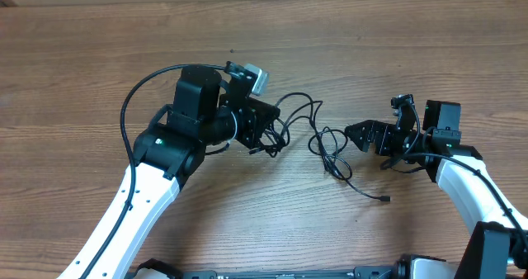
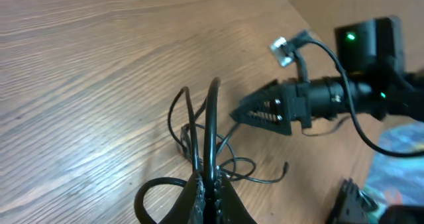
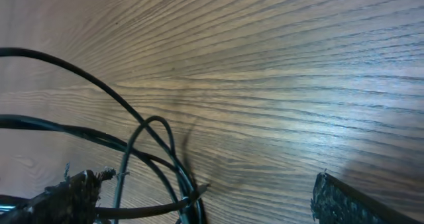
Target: Untangle cables
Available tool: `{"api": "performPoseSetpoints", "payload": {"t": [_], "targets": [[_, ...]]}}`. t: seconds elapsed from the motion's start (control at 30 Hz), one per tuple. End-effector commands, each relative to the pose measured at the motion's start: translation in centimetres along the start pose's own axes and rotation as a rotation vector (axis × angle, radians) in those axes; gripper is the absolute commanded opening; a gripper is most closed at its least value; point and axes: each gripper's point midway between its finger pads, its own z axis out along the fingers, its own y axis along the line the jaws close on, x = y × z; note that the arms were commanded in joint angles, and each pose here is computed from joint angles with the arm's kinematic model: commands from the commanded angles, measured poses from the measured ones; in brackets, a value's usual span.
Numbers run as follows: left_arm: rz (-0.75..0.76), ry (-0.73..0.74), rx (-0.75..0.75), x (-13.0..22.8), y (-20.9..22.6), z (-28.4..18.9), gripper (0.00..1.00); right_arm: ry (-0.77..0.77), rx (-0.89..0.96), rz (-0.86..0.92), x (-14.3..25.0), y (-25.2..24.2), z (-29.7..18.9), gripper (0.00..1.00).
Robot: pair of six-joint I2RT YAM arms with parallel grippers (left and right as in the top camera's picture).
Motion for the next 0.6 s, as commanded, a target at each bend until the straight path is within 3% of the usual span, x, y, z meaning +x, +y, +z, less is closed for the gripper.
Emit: {"api": "performPoseSetpoints", "payload": {"t": [0.0,0.03,0.2,0.57], "targets": [[0.058,-0.054,0.008,-1.6,-0.4,-0.7,0.04,-0.066,0.083,-0.054,-1.7,-0.4,-1.2,1.00],[0.178,-0.063,0.095,-1.8,-2.0,-0.9,0.04,-0.088,0.119,-0.064,-2.1,-0.7,-1.7,1.00],[0.496,-0.156,0.364,-2.6,-7.4,-2.7,0.04,-0.192,0.139,-0.128,-4.4,0.9,-4.3,1.00],[1.088,-0.398,0.495,-3.2,-12.4,-7.2,0.04,-0.299,0.126,-0.197,-6.8,5.6,-10.0,1.00]]}}
